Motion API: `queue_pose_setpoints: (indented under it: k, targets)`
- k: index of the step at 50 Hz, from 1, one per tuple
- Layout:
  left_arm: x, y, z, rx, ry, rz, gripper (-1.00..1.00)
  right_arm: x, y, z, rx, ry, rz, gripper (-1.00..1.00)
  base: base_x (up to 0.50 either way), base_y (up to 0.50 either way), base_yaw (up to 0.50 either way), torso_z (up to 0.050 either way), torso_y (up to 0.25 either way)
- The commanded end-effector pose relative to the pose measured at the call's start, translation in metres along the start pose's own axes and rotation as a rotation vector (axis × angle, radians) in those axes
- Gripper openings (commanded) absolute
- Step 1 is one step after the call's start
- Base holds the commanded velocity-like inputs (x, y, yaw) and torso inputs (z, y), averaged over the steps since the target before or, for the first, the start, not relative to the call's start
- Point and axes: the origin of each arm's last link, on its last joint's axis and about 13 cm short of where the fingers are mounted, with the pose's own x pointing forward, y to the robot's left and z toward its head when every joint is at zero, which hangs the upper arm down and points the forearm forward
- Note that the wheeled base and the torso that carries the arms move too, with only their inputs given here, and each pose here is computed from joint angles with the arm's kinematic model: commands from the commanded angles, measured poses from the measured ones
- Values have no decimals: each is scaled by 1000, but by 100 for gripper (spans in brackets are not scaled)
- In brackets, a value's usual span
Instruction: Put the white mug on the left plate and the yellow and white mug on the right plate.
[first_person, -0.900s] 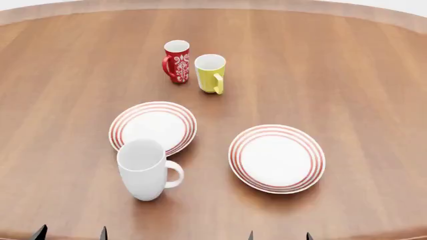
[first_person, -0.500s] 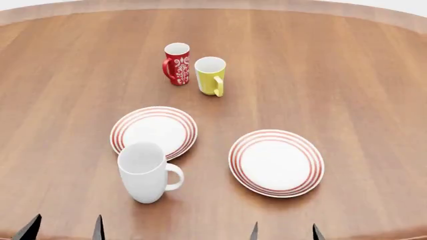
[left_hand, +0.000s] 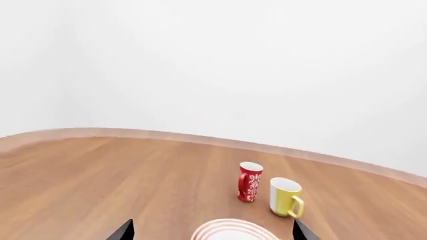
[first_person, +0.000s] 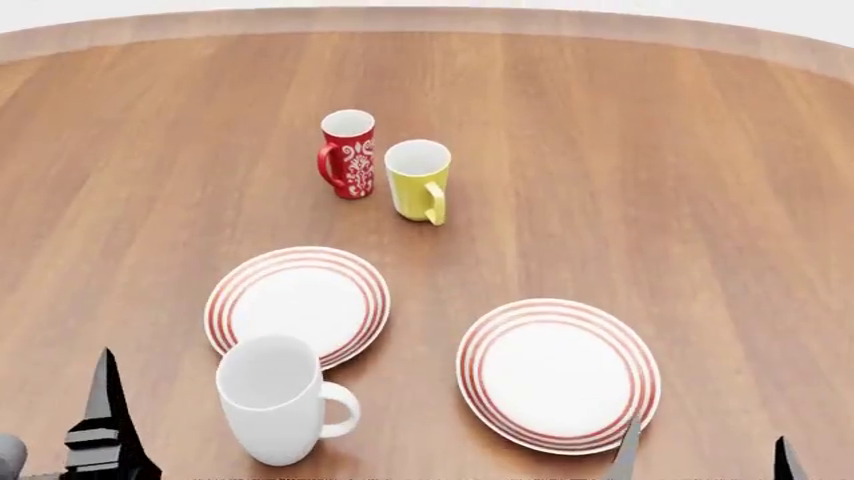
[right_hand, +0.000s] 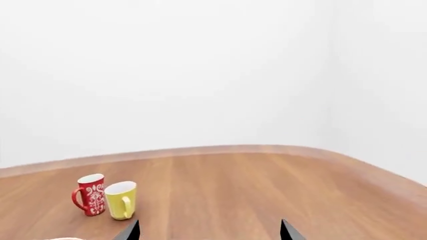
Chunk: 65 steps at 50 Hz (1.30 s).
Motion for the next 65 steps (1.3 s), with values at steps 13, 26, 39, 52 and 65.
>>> queue_pose_setpoints:
  k: [13,26,39,52,65]
  targets:
    - [2,1,8,-3,-42,18,100,1,0,3,-50,11,-3,100,0,1,38,0,0]
    - [0,-2,2,35,-38,-30,100,4,6,-2,-89,45,29,100,1,0,500,0,0]
    - [-4,-7,-4,63,-29,-88,100,6,9,-4,-98,64,55,100,0,0,500,0,0]
    - [-12,-13,-10,108,-23,-173,100,7,14,-8,-113,87,98,100,1,0,500,0,0]
    - [-11,-11,-7,99,-25,-175,100,8,16,-10,-105,96,104,100,15,4,500,0,0]
